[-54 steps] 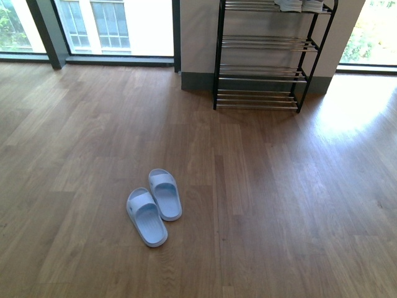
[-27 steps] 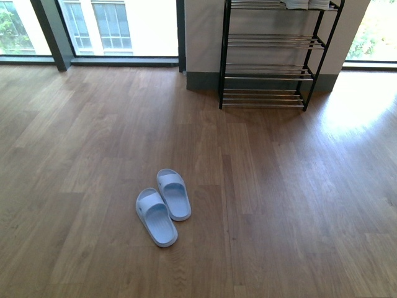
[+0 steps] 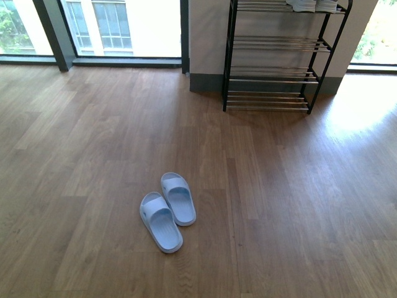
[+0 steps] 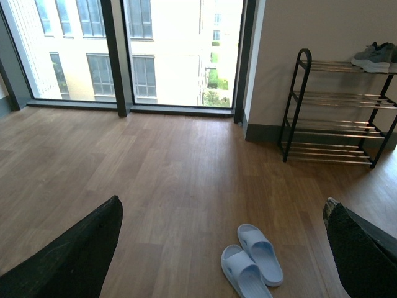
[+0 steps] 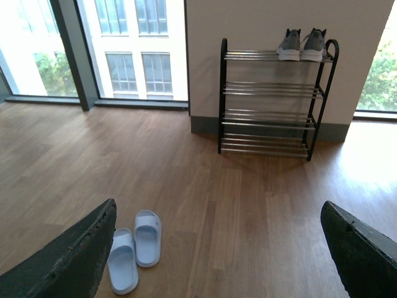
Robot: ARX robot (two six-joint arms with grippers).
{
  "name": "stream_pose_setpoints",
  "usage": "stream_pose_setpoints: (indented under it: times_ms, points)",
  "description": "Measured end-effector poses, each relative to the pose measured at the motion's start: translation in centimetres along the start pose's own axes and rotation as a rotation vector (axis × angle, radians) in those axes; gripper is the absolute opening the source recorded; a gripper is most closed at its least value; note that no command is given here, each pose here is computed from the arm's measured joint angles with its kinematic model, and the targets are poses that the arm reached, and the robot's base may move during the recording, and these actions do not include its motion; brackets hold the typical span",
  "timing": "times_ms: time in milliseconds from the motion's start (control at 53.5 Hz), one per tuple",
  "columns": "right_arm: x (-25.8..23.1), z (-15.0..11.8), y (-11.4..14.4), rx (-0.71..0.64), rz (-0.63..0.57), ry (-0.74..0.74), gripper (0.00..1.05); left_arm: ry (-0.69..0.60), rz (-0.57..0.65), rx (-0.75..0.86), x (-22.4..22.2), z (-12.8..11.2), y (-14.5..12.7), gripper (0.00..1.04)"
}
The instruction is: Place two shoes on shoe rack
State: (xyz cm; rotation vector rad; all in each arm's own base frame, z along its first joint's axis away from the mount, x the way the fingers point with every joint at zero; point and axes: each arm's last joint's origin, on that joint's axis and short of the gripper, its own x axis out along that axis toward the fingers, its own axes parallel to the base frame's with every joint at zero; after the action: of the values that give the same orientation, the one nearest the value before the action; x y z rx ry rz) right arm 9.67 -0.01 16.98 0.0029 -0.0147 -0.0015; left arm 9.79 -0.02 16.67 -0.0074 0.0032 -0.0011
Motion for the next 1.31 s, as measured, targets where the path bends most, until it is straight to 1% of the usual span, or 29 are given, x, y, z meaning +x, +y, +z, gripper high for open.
stream_pose_setpoints:
  times_ms: [1308]
  points:
    - [0.0, 0.0, 0.0, 0.0, 0.0, 0.0, 0.96, 0.0, -0.001, 0.0, 0.0, 0.0, 0.0, 0.95]
